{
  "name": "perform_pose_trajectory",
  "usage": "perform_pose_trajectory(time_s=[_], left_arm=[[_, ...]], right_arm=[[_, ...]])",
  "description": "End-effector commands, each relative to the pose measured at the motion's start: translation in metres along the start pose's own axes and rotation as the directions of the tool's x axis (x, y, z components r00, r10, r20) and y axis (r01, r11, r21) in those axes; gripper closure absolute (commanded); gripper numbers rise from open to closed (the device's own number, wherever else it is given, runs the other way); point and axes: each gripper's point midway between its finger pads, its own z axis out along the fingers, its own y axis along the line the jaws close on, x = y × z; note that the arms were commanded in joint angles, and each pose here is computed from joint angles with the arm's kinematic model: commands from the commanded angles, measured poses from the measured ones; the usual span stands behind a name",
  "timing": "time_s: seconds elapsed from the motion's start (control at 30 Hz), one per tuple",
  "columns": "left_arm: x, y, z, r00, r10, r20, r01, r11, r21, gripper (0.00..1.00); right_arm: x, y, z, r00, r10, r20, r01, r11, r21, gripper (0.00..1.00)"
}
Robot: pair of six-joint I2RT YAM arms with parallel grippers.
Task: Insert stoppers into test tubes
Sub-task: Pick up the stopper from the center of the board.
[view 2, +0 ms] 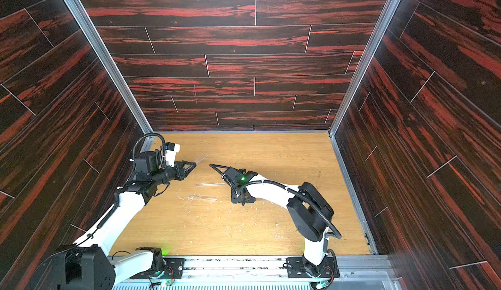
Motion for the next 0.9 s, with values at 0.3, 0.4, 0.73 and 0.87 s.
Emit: perform_pose_trajectory(time_s=[0.3, 0.4, 0.73, 0.87], left_arm=[[-0.005, -0.001, -0.001, 1.000, 0.003, 0.004, -0.003, 1.000, 0.012, 0.91], [-0.004, 0.000, 0.001, 1.000, -0.001, 0.007, 0.001, 1.000, 0.012, 0.91], [-0.003, 0.001, 0.001, 1.000, 0.003, 0.001, -0.003, 1.000, 0.007, 0.91], [-0.002, 0.001, 0.001, 1.000, 0.004, 0.001, -0.004, 1.000, 0.007, 0.91]], right_arm=[[0.014, -0.010, 0.031, 0.996, 0.044, -0.083, -0.043, 0.999, 0.020, 0.56], [0.019, -0.012, 0.035, 0.994, 0.054, -0.093, -0.052, 0.998, 0.017, 0.58], [0.019, -0.023, 0.043, 0.993, 0.060, -0.099, -0.055, 0.997, 0.055, 0.63], [0.020, -0.028, 0.044, 0.993, 0.063, -0.099, -0.057, 0.996, 0.067, 0.64]])
